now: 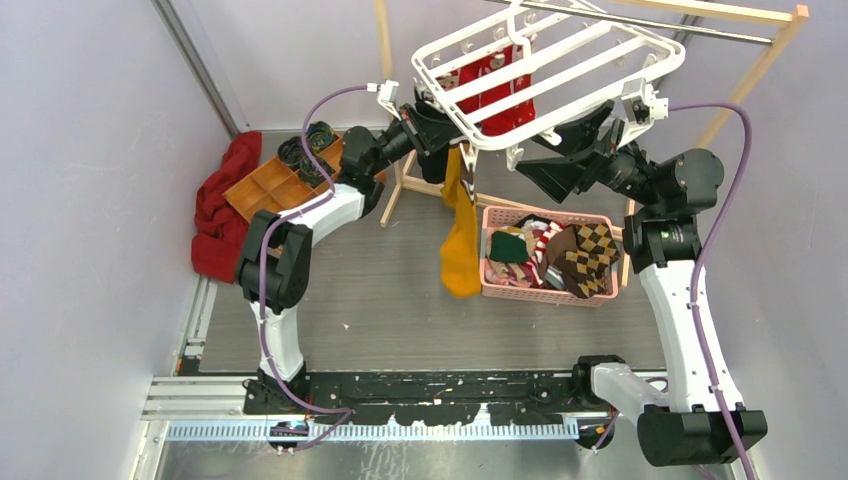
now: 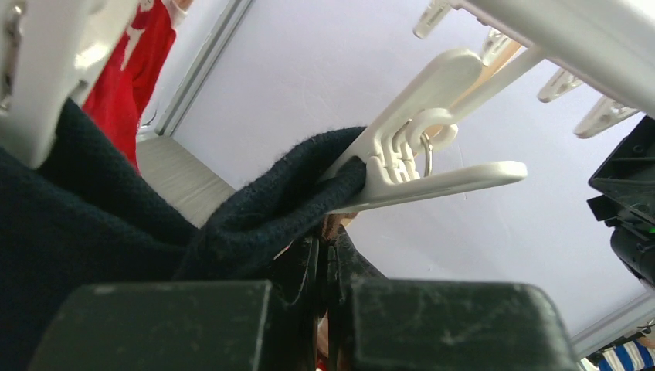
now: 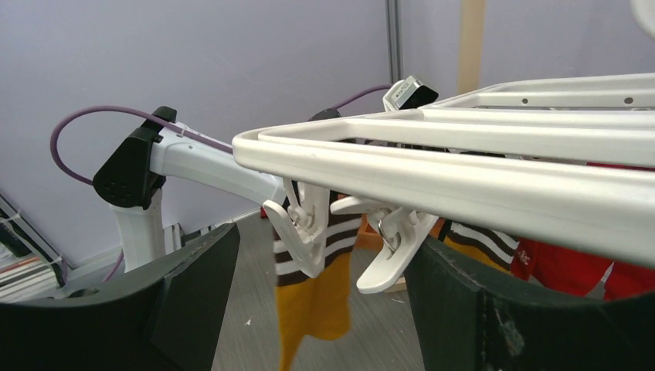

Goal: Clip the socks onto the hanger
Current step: Adjust the hanger on the clothesline.

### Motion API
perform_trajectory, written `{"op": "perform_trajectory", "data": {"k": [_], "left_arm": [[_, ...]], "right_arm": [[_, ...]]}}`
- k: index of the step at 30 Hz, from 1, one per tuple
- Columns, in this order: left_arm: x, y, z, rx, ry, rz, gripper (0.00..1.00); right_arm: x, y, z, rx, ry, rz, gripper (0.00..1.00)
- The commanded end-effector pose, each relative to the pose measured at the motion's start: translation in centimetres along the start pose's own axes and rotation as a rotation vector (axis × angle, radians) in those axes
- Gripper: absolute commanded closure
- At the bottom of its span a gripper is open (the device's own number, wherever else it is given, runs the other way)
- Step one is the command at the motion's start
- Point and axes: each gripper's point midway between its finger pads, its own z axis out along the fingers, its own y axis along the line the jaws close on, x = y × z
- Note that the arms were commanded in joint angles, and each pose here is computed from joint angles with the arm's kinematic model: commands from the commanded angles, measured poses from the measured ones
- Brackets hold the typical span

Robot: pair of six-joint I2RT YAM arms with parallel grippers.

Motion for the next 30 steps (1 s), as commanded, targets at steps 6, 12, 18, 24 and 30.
{"op": "perform_trajectory", "data": {"k": [6, 12, 18, 24, 30], "left_arm": [[-2.3, -2.1, 0.5, 0.078, -0.050, 0.055, 1.00], [-1.9, -1.9, 0.0, 0.068, -0.046, 0.051, 1.00], [-1.8, -2.1, -1.8, 0.039, -0.049, 0.059, 1.00], [-1.3, -2.3, -4.5, -0.022, -0.032, 0.081, 1.00], [-0.7, -4.4, -7.6, -0.074, 0.015, 0.155, 1.00]], "right_arm": [[1.4, 1.0, -0.9, -0.001, 0.017, -0.030, 0.13], [2.4, 0.7, -1.3, 0.016, 0.033, -0.039, 0.12], [2.1, 0.5, -0.7, -0.027, 0.003, -0.037, 0.16], [1.8, 0.2, -0.3, -0.043, -0.020, -0.032, 0.19], [2.1, 0.1, -0.2, -0.042, -0.023, -0.024, 0.21]]}}
